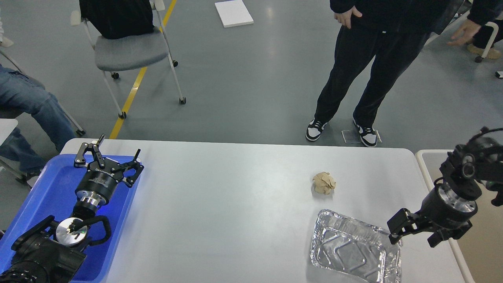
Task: Tidy desktop
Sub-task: 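Lower the right gripper to the edge of the silver foil tray and grasp it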
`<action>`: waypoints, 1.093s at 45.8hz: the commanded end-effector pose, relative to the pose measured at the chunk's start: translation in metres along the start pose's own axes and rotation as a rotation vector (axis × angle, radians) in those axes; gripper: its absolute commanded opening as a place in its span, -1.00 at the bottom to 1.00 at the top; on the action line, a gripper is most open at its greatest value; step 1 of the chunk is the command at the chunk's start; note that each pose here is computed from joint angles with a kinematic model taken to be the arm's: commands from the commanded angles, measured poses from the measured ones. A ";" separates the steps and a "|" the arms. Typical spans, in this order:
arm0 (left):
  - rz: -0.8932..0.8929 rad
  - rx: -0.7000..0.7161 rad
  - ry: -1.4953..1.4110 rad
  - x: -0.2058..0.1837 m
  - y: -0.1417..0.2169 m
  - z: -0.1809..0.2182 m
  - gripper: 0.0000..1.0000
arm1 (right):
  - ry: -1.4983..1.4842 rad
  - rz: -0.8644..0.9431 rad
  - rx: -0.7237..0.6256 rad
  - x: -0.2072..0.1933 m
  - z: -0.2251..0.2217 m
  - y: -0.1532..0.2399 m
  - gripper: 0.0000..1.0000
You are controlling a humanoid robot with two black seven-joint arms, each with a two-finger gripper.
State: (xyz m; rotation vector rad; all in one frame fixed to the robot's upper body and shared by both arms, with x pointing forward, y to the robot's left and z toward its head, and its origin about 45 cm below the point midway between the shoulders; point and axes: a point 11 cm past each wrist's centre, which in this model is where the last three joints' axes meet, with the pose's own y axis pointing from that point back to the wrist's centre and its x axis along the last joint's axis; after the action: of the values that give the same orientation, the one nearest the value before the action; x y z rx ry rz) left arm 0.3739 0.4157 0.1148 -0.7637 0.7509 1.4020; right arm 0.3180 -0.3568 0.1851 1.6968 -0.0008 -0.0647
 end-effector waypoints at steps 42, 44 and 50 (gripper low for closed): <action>0.000 0.001 -0.001 0.000 0.000 0.000 1.00 | -0.038 0.055 -0.014 -0.007 0.022 -0.098 0.99; 0.000 0.001 -0.001 0.000 0.000 0.000 1.00 | -0.035 0.055 -0.007 -0.006 0.020 -0.100 0.98; 0.000 0.001 -0.001 0.000 0.000 0.000 1.00 | -0.037 0.056 0.009 -0.007 0.020 -0.103 0.71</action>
State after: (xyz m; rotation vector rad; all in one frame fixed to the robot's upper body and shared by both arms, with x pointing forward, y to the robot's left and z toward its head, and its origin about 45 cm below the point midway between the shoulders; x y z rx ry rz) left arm 0.3740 0.4157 0.1148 -0.7632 0.7508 1.4018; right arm 0.3041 -0.3666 0.0899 1.6793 -0.0638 -0.0603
